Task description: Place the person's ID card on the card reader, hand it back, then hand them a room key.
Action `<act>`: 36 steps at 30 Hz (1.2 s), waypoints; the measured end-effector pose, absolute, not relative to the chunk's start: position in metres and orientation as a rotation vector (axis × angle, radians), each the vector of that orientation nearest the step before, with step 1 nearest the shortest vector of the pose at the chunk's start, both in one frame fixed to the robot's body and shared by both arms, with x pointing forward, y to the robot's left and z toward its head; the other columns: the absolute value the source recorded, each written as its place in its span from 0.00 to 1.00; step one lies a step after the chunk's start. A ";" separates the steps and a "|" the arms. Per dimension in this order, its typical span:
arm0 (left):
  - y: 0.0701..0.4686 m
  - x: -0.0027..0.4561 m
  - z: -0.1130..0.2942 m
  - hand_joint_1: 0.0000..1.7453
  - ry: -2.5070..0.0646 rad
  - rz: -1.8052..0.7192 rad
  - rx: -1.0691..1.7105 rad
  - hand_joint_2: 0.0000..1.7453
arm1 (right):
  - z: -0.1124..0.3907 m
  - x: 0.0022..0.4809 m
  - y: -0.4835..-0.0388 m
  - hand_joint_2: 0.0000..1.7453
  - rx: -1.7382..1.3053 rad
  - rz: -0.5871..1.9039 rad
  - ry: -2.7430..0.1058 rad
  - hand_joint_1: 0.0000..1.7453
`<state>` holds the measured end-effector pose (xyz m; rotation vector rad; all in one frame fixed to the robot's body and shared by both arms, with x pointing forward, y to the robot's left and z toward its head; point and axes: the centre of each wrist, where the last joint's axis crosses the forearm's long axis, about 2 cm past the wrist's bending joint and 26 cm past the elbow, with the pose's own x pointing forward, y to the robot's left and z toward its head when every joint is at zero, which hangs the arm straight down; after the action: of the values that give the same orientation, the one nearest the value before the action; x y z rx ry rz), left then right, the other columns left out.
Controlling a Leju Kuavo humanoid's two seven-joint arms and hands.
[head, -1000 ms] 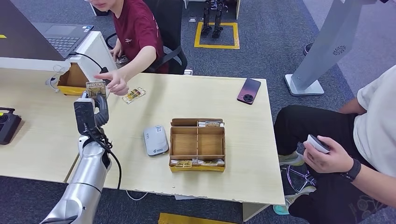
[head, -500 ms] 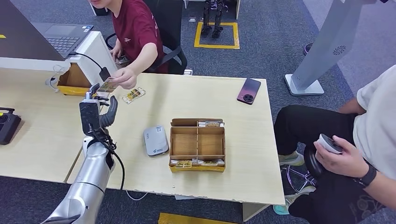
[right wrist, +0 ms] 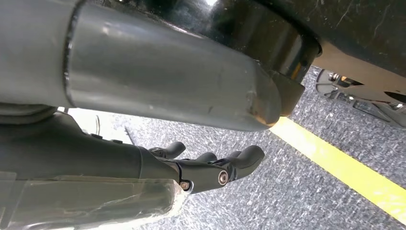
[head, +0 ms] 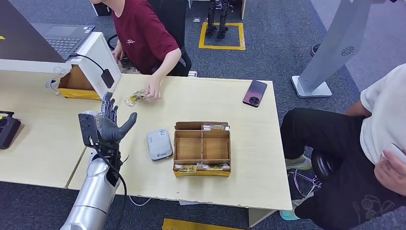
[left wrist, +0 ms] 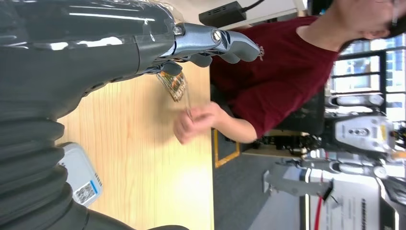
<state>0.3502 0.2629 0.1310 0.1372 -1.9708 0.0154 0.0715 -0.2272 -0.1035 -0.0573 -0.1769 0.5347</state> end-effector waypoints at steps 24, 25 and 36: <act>0.189 0.202 0.116 0.00 -2.369 -0.884 0.935 1.00 | -0.103 0.077 -0.229 0.00 -0.070 0.516 -0.108 0.00; 0.184 0.201 0.117 0.00 -2.380 -0.932 0.953 1.00 | -0.103 0.077 -0.229 0.00 -0.071 0.519 -0.106 0.00; 0.167 0.200 0.111 0.00 -2.189 -1.150 1.141 1.00 | -0.102 0.081 -0.229 0.00 -0.078 0.549 -0.098 0.00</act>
<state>0.2004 0.1670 0.1105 1.1413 -2.1890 -1.1500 0.0808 -0.2288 -0.1021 -0.0777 -0.0981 0.5492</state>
